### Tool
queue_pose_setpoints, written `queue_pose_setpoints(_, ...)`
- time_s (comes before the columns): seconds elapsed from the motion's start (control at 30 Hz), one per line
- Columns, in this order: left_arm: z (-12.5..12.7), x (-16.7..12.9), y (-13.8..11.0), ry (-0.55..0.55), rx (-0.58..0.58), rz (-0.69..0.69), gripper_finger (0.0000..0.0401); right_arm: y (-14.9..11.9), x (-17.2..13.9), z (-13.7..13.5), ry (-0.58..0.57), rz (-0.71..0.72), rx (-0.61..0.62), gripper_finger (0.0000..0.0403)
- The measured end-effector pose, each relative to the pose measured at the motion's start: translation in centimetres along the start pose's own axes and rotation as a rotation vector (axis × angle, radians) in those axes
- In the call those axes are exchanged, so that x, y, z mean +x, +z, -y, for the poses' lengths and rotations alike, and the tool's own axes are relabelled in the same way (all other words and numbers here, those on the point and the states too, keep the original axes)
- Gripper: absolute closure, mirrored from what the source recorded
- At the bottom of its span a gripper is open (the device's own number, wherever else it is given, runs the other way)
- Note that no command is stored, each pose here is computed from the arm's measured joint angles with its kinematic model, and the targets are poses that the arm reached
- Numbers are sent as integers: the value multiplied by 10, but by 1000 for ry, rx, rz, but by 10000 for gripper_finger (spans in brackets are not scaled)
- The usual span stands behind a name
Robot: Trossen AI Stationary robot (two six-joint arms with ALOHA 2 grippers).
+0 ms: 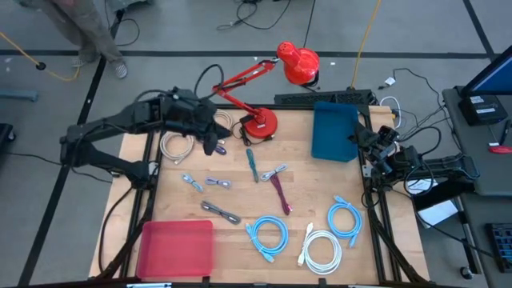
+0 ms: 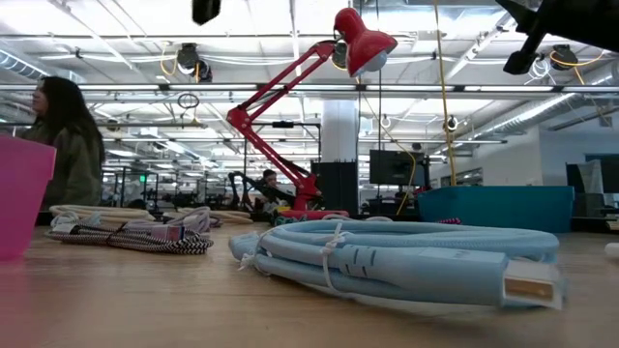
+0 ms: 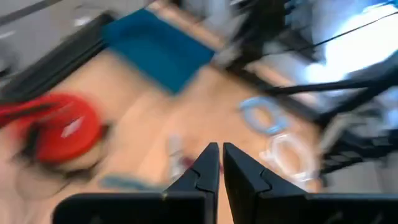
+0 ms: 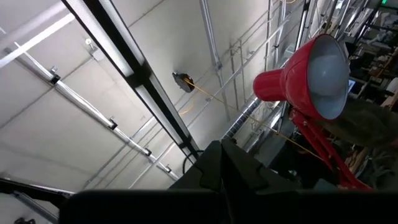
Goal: Sort cables
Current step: Put the top gray usb cable into the blue bin
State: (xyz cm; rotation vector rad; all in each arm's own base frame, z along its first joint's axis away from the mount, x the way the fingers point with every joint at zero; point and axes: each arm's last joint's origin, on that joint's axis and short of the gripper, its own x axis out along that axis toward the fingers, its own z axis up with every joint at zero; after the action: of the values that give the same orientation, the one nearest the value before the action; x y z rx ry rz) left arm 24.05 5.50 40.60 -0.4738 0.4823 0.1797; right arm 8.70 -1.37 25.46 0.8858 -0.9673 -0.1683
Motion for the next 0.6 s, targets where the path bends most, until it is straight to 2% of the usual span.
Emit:
queue_pose_setpoints(0.03, -1, 0, -2, 32, -25, -19, 375, 0, 0, 0, 1, -1, 2, 403)
queue_pose_setpoints(0.07, -6, -2, -8, 120, -66, -54, 375, 0, 0, 0, 2, -1, 9, 403)
queue_pose_setpoints(0.13, -18, -13, -23, 406, -172, -111, 375, -1, 0, -1, 21, -19, 26, 403)
queue_pose_setpoints(0.23, -36, -36, -46, 885, -445, -105, 375, -2, 0, -2, 64, -57, 30, 403)
queue_pose_setpoints(0.3, -43, -48, -55, 1052, -569, -72, 375, -2, 0, -2, 82, -74, 61, 403)
queue_pose_setpoints(0.4, -55, -45, -63, 1120, -676, -70, 375, -3, 0, -3, 96, -92, 90, 403)
queue_pose_setpoints(0.5, -79, -20, -80, 1071, -774, -131, 375, -3, 0, -3, 94, -93, 75, 403)
queue_pose_setpoints(0.6, -107, 11, -113, 1001, -897, -173, 375, -3, 0, -3, 94, -92, 70, 403)
